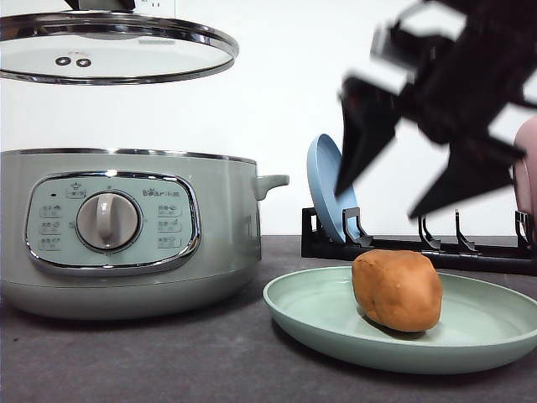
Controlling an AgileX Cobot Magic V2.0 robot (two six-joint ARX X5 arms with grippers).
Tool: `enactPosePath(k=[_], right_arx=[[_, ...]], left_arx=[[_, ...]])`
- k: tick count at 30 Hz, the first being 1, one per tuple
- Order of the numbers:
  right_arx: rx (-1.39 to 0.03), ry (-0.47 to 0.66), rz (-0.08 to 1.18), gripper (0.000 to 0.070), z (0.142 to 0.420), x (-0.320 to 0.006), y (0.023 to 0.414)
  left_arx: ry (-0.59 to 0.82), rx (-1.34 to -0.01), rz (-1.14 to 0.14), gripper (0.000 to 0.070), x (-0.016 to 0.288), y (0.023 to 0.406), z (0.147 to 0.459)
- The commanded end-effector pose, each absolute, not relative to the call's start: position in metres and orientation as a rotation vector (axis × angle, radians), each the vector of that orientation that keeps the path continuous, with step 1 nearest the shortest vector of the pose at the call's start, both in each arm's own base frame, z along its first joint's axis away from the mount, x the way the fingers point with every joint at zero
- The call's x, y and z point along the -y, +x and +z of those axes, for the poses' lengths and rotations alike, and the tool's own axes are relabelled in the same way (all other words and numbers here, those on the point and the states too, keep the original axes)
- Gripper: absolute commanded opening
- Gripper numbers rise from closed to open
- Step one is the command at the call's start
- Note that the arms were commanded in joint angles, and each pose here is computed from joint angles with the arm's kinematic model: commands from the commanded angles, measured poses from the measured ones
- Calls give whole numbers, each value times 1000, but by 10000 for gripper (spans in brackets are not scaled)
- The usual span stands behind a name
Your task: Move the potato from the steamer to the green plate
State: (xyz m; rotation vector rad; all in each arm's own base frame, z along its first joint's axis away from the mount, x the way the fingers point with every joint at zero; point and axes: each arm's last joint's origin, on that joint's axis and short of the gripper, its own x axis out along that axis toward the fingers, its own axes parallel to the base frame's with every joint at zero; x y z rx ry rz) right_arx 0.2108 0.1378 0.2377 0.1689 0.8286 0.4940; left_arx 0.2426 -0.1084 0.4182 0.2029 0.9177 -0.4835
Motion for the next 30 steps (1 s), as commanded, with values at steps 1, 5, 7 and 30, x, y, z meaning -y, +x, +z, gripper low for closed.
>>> enactPosePath(k=[1, 5, 7, 30], right_arx=[[-789, 158, 497, 565, 250, -138, 209], [-700, 168, 492, 565, 272, -130, 199], [-652, 176, 492, 564, 283, -125, 192], [-514, 203, 498, 564, 317, -92, 152]], left_arx=[[193, -861, -498, 9, 111, 243, 427], [196, -883, -497, 9, 115, 251, 421], [199, -902, -497, 9, 117, 257, 416], [240, -1040, -502, 9, 141, 304, 367]])
